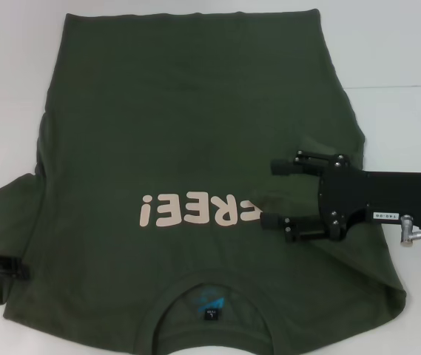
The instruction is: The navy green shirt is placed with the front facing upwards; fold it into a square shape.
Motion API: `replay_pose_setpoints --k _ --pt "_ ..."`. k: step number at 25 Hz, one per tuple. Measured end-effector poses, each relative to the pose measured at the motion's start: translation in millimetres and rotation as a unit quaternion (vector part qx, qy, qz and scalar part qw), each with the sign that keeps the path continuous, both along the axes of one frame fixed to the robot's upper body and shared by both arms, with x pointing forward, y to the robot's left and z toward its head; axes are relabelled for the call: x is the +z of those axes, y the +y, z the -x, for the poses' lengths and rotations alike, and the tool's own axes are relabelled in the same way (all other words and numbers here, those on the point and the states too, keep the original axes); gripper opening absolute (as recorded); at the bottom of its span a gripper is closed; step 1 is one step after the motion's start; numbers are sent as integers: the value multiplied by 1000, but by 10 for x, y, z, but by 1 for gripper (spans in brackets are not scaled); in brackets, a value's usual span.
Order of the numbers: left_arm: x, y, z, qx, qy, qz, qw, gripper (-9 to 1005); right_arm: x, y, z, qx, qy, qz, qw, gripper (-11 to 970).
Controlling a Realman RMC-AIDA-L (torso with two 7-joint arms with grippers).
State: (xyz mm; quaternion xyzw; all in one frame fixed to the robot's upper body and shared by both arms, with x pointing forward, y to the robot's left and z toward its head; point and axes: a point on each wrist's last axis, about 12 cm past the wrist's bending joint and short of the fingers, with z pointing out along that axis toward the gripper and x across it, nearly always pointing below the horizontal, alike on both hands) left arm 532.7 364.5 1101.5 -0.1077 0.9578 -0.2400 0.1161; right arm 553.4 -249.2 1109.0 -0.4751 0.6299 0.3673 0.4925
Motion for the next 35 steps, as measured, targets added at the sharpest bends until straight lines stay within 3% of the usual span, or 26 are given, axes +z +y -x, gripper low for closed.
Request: replay_pose_setpoints --k 20,25,31,35 --pt "1 -28 -121 -6 -15 -9 1000 841 -6 -9 13 -1 4 -2 1000 916" --pt "0 -44 -129 -16 -11 -18 1000 725 -5 -8 14 0 4 -2 1000 917" --pt "-2 -70 -137 -25 -9 -22 999 478 -5 -8 14 0 4 -2 1000 917" --pt "-4 -73 -136 -26 -9 -22 999 207 -5 -8 14 0 4 -2 1000 916"
